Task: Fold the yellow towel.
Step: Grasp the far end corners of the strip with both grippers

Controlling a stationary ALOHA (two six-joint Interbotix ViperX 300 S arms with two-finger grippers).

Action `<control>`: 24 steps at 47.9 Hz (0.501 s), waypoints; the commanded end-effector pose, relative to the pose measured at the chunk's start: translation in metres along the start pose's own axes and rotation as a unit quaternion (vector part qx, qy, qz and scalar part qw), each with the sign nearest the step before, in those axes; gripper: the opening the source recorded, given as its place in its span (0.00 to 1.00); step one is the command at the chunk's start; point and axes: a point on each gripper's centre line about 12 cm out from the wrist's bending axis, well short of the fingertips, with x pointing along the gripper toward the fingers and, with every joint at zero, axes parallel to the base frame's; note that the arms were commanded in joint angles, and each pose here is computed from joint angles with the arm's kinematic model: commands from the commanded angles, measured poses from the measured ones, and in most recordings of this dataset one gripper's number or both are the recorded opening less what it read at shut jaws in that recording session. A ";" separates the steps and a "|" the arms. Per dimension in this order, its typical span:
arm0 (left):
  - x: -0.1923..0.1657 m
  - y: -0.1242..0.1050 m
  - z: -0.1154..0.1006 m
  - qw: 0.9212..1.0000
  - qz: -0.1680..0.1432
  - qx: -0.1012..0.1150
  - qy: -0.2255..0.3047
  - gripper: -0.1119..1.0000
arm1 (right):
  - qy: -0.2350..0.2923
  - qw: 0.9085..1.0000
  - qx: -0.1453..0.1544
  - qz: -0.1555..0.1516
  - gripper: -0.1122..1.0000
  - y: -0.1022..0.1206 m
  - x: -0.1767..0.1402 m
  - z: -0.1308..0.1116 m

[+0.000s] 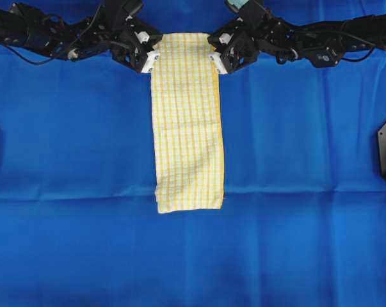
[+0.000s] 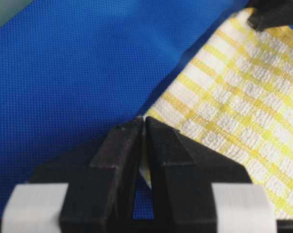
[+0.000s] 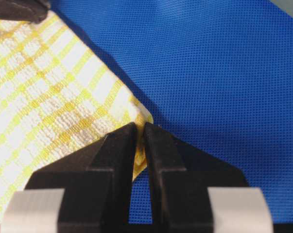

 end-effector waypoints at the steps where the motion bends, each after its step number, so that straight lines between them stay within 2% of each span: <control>1: 0.000 0.002 0.012 1.000 0.001 -0.004 -0.017 0.12 | -0.012 1.000 0.002 0.003 0.16 0.002 -0.002 0.008; 11: 0.000 0.012 0.019 1.000 0.011 -0.010 -0.023 0.12 | -0.023 1.000 0.004 0.005 0.16 0.001 -0.004 0.013; 20: -0.007 0.019 0.037 0.999 0.017 -0.013 -0.039 0.12 | -0.040 0.999 0.009 0.004 0.16 -0.002 -0.012 0.025; 24: -0.009 0.018 0.045 0.999 0.016 -0.004 -0.042 0.12 | -0.046 0.999 0.010 0.003 0.16 -0.004 -0.015 0.030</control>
